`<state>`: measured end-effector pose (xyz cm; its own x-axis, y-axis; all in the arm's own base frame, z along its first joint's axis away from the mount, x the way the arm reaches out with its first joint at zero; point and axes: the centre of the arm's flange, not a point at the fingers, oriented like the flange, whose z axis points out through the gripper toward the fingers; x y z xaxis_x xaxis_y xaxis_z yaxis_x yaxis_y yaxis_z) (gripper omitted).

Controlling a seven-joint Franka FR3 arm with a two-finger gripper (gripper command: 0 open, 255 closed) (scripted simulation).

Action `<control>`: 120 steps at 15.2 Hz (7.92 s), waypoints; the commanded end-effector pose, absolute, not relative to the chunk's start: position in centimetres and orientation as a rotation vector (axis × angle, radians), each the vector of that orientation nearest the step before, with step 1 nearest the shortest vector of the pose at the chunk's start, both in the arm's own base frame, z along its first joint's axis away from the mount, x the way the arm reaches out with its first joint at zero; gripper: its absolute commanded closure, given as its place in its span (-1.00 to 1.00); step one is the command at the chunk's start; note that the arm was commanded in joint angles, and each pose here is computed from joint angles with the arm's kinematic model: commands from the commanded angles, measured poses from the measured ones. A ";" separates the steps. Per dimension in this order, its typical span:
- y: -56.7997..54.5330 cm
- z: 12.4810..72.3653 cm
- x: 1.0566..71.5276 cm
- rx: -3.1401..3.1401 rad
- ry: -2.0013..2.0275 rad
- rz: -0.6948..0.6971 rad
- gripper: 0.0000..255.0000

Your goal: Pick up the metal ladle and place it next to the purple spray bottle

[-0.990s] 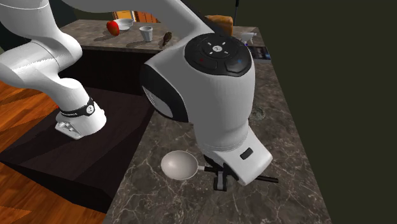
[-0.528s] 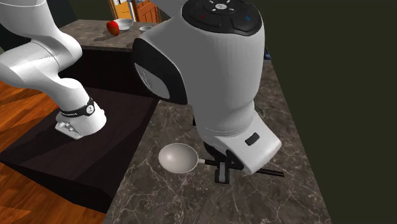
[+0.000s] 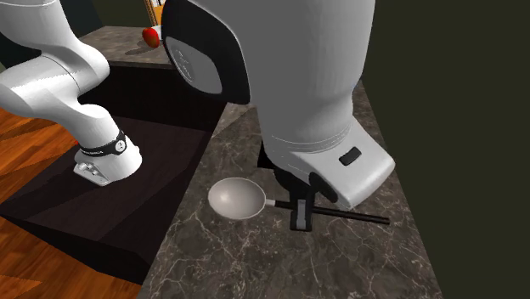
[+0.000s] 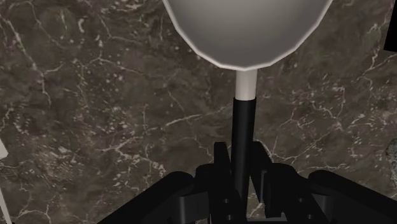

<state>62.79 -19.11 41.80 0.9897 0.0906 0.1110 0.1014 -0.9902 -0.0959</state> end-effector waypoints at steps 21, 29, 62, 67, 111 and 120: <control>-19.2 53.4 62.7 -3.032 -0.147 -0.161 1.00; -16.6 56.5 62.0 -3.032 -0.147 -0.161 1.00; 25.6 56.5 51.3 -3.032 -0.147 -0.161 1.00; 32.0 56.6 49.6 -3.032 -0.147 -0.161 1.00; 32.7 33.9 49.4 -3.032 -0.147 -0.161 1.00; 32.7 29.1 49.4 -3.032 -0.147 -0.161 1.00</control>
